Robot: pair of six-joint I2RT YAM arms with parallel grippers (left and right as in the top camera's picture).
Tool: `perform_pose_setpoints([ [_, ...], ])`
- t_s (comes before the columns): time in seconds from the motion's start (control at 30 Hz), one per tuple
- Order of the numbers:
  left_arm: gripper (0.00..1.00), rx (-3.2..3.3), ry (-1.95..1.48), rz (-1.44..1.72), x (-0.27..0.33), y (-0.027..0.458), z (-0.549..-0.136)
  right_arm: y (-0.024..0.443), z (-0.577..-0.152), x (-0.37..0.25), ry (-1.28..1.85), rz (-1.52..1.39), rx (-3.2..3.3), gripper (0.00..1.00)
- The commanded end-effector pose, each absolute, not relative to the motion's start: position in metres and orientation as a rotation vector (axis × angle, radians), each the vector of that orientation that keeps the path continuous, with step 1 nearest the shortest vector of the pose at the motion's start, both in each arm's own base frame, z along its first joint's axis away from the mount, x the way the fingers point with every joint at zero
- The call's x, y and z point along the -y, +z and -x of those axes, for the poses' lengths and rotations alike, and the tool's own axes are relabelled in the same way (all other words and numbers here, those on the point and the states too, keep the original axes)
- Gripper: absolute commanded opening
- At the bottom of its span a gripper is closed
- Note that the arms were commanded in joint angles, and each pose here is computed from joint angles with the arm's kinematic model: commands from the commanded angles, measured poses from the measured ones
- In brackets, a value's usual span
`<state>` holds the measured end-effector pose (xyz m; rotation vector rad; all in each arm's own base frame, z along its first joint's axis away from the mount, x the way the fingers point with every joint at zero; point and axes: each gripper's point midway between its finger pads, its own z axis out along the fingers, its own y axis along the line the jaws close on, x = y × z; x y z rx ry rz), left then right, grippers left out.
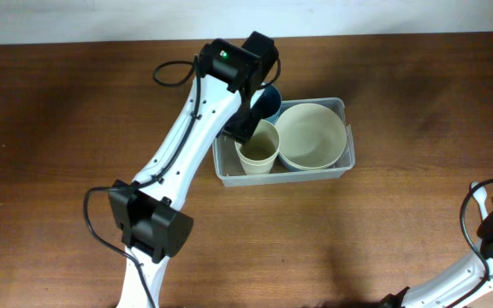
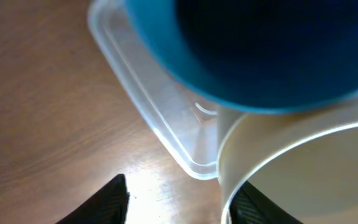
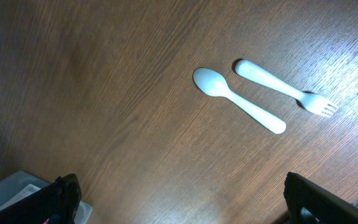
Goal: Pack container
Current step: 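Retract the left gripper to the left side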
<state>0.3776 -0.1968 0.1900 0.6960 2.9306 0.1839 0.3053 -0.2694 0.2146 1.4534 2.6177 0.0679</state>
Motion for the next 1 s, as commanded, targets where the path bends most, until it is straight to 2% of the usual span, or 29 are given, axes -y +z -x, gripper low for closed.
perform_pose_setpoints([
  [0.0, 0.57, -2.773, 0.219, -0.479, 0.166, 0.252, -0.392, 0.215, -0.307, 0.268, 0.076, -1.458, -2.612, 0.99],
  [0.03, 0.65, -2.75, 0.219, -0.442, 0.158, 0.262, -0.395, 0.215, -0.307, 0.268, 0.076, -1.458, -2.611, 0.99],
  [0.07, 0.69, -2.726, 0.217, -0.397, 0.149, 0.273, -0.397, 0.215, -0.307, 0.268, 0.076, -1.458, -2.612, 0.99],
  [0.17, 0.72, -2.66, 0.223, -0.211, 0.112, 0.304, -0.402, 0.215, -0.307, 0.268, 0.076, -1.458, -2.611, 0.99],
  [0.33, 0.84, -2.56, 0.346, 0.15, 0.018, 0.342, -0.4, 0.215, -0.307, 0.268, 0.076, -1.458, -2.612, 0.99],
  [0.37, 0.95, -2.552, 0.363, 0.198, 0.003, 0.345, -0.399, 0.215, -0.307, 0.268, 0.076, -1.458, -2.612, 0.99],
  [0.4, 1.0, -2.544, 0.374, 0.252, -0.014, 0.347, -0.398, 0.215, -0.307, 0.268, 0.076, -1.458, -2.611, 0.99],
  [0.73, 1.0, -2.474, 0.467, 0.708, -0.137, 0.345, -0.383, 0.215, -0.307, 0.268, 0.076, -1.458, -2.612, 0.99],
  [0.97, 1.0, -2.417, 0.471, 0.997, -0.191, 0.334, -0.363, 0.215, -0.307, 0.268, 0.076, -1.458, -2.612, 0.99],
])
